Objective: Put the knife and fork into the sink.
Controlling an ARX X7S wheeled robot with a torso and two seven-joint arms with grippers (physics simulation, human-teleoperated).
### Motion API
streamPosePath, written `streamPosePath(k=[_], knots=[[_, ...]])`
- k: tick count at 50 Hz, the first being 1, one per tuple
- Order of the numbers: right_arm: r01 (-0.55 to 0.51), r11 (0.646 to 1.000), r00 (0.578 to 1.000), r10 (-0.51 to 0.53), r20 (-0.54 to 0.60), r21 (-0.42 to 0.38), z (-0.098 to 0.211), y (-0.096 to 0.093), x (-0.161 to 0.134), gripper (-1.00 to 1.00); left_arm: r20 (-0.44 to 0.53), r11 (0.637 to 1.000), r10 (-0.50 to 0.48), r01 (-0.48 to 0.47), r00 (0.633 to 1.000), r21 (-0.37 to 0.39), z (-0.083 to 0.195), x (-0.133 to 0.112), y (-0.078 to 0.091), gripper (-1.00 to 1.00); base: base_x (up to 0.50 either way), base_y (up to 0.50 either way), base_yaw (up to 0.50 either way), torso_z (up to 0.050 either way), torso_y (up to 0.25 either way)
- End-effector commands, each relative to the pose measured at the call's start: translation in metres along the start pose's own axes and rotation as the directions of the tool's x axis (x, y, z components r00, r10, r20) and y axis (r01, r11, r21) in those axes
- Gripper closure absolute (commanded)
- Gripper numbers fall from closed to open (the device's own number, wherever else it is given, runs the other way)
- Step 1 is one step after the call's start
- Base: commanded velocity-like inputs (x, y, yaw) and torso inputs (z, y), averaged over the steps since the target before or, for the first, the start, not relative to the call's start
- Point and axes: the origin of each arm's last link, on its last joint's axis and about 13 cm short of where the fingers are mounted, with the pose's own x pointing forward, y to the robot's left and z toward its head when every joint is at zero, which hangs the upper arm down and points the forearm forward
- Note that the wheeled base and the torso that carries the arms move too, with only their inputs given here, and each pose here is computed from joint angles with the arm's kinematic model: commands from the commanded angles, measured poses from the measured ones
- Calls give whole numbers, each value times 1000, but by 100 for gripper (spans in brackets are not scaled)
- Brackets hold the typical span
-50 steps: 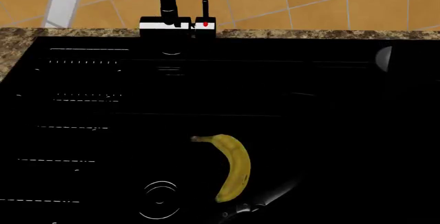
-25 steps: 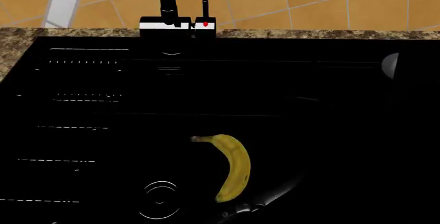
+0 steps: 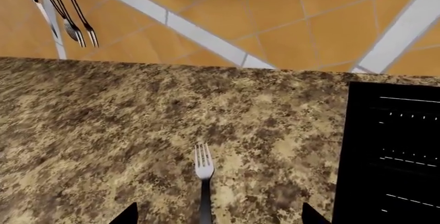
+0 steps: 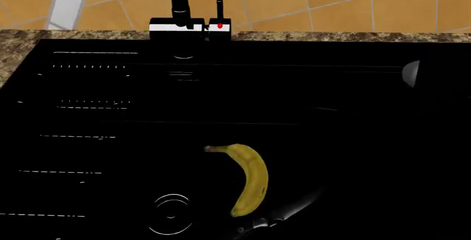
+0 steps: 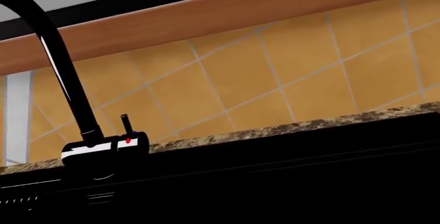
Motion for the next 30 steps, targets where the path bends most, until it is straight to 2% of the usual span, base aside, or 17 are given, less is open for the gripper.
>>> streamPosePath(k=[1,12,20,30], knots=[[-3,1000,1000,3,-3,4,-2,0,2,-100,16,998,-54,54,998,-28,0,25,-13,-100,0,0,0,0,0],[-5,1000,1000,5,-10,9,-6,0,3,-100,-11,996,-11,10,1000,-90,-3,43,-13,-100,0,0,0,0,0],[-7,1000,1000,7,-12,9,-6,0,3,-100,-31,993,37,-40,999,-107,-7,47,-11,-100,0,0,0,0,0],[-8,1000,1000,8,-8,10,-6,-1,1,-100,-63,981,75,-85,995,-176,-13,53,-5,-100,0,0,0,0,0]])
